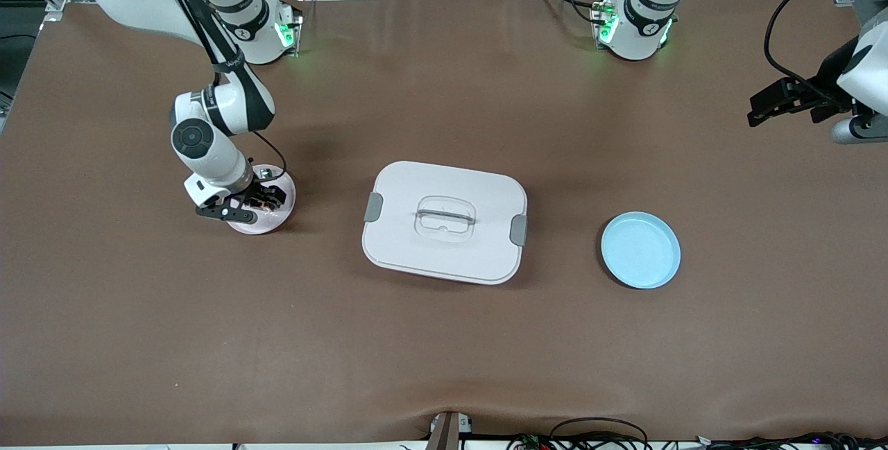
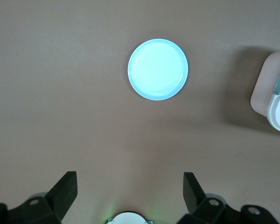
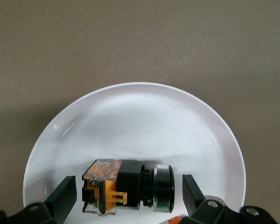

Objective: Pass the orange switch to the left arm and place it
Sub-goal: 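Close the right gripper on the orange switch, then lift the switch with the right gripper while the left gripper approaches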

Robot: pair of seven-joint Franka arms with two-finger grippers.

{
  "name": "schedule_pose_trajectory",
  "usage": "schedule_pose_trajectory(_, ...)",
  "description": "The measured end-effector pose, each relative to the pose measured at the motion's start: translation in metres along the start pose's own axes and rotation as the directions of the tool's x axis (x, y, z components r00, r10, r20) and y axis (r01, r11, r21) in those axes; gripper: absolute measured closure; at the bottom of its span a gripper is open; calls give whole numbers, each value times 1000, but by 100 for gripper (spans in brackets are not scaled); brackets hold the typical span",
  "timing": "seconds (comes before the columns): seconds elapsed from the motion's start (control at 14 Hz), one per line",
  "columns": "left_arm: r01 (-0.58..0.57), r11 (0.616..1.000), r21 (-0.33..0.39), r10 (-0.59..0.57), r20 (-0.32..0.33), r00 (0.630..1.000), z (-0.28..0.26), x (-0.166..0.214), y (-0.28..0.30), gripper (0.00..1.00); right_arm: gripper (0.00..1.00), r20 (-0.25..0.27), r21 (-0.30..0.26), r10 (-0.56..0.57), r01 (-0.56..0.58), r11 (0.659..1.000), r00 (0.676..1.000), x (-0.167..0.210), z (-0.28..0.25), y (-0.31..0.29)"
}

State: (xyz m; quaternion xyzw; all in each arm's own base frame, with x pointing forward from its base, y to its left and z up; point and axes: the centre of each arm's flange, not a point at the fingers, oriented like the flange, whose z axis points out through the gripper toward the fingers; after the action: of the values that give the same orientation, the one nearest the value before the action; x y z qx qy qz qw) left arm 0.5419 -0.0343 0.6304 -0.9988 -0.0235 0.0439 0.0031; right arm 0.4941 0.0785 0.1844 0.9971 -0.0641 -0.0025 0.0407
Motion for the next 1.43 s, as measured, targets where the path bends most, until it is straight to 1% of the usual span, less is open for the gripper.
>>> schedule_pose_trajectory(0.14,0,1000,0,0,1,1000,1,0,0,0,0,0,0,0,0,1000,1000,0,0,0)
schedule_pose_trajectory(0.21,0,1000,0,0,1,1000,1,0,0,0,7,0,0,1,-1,1000,1000,0,0,0)
schedule_pose_trajectory(0.29,0,1000,0,0,1,1000,1,0,0,0,7,0,0,6,-6,1000,1000,0,0,0)
schedule_pose_trajectory(0.36,0,1000,0,0,1,1000,1,0,0,0,13,0,0,17,-17,1000,1000,0,0,1)
schedule_pose_trajectory(0.43,0,1000,0,0,1,1000,1,0,0,0,22,0,-1,34,-34,999,999,0,0,1)
schedule_pose_trajectory(0.5,0,1000,0,0,1,1000,1,0,0,0,27,-1,-1,56,-56,998,998,1,0,1)
schedule_pose_trajectory(0.79,0,1000,0,0,1,1000,1,1,0,0,27,-6,0,115,-115,993,993,5,-4,1)
schedule_pose_trajectory(0.86,0,1000,0,0,2,1000,1,0,0,0,27,10,-14,128,-128,992,992,9,-9,2)
schedule_pose_trajectory(1.0,-4,1000,0,4,2,1000,1,0,2,0,27,60,-51,163,-160,986,985,20,-29,6)
schedule_pose_trajectory(1.07,-6,1000,0,6,3,1000,2,1,3,0,27,89,-55,197,-193,980,976,27,-45,6)
schedule_pose_trajectory(1.15,-9,1000,0,9,3,1000,3,2,5,0,27,124,-46,236,-232,972,964,34,-65,6)
schedule_pose_trajectory(1.29,-20,1000,-2,20,-4,1000,6,5,11,0,27,198,-6,302,-307,952,932,46,-108,1)
schedule_pose_trajectory(1.43,-51,998,-30,50,-30,998,8,10,30,0,27,245,44,360,-382,923,900,54,-146,-8)
